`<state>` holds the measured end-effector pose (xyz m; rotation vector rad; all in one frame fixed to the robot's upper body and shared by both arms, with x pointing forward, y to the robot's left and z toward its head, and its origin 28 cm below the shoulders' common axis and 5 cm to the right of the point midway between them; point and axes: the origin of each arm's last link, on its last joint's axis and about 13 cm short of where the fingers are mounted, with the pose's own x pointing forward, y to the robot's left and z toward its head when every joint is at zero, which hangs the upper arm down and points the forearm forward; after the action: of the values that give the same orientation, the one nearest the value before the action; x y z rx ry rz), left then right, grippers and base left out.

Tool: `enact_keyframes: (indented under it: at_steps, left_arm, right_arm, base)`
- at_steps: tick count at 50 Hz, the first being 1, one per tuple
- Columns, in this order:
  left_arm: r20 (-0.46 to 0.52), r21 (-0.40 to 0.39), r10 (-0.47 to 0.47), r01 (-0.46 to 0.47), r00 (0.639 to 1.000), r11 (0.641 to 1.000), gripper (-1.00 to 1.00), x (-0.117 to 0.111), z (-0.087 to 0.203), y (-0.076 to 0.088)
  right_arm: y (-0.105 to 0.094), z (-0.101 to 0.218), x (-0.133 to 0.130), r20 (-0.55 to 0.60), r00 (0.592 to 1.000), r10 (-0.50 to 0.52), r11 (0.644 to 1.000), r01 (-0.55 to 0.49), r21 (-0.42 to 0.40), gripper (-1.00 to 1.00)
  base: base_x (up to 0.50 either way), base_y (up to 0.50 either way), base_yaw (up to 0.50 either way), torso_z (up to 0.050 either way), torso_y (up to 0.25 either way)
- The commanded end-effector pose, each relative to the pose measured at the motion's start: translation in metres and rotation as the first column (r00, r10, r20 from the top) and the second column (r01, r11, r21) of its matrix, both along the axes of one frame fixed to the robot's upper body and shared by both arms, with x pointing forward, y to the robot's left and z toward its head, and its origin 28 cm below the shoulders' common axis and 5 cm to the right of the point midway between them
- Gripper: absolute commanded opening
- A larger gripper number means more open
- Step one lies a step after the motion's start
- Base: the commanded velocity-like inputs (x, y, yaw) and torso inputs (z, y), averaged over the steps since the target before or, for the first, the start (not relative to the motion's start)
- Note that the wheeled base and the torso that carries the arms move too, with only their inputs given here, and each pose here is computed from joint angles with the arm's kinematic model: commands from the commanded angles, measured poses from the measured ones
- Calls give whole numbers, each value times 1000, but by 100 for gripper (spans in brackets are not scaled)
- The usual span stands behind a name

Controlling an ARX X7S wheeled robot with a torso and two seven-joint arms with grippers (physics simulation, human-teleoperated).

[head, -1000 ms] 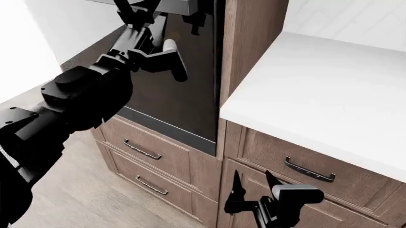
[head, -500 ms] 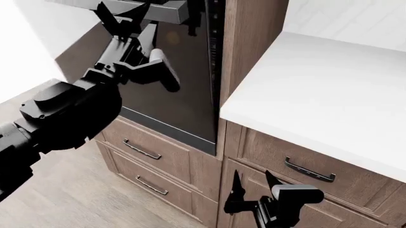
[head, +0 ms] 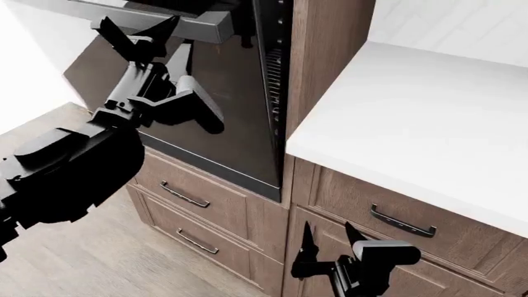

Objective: Open the oven door

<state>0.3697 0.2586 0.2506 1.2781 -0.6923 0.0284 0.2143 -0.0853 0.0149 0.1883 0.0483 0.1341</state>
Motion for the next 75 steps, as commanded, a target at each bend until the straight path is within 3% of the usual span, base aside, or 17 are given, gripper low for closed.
enact_keyframes:
  at_steps: [1, 31, 37, 46, 55, 75]
  left_arm:
    - [199, -13, -60, 64, 978, 998, -100, -16, 28, -11]
    - [229, -116, -22, 50, 973, 992, -100, -42, 25, 6]
    - [171, -80, -26, 40, 985, 996, -100, -52, 29, 7]
    - [204, -16, -28, 31, 979, 999, -100, -70, 47, 7]
    - [227, -2, -36, 38, 973, 999, -100, -82, 54, 7]
    - [201, -36, 26, -19, 979, 999, -100, -99, 27, 29]
  right_arm:
    - [0, -1, 0, -1, 1000, 1, 1000, -1, -3, 100]
    - [1, -2, 0, -2, 1000, 3, 1000, -3, -10, 100]
    - [2, -2, 0, -5, 1000, 6, 1000, -6, -12, 100]
    - [2, -2, 0, -5, 1000, 6, 1000, -6, -11, 100]
    - [1, -2, -1, -2, 1000, 5, 1000, -5, -11, 100]
    - [2, -2, -1, 1, 1000, 10, 1000, -10, -21, 100]
  base:
    - [0, 0, 0, 0, 0]
    - [0, 0, -1, 1, 5]
    - [-2, -1, 0, 2, 5]
    - [0, 0, 0, 1, 6]
    - [-1, -1, -1, 1, 6]
    - [-1, -1, 0, 2, 6]
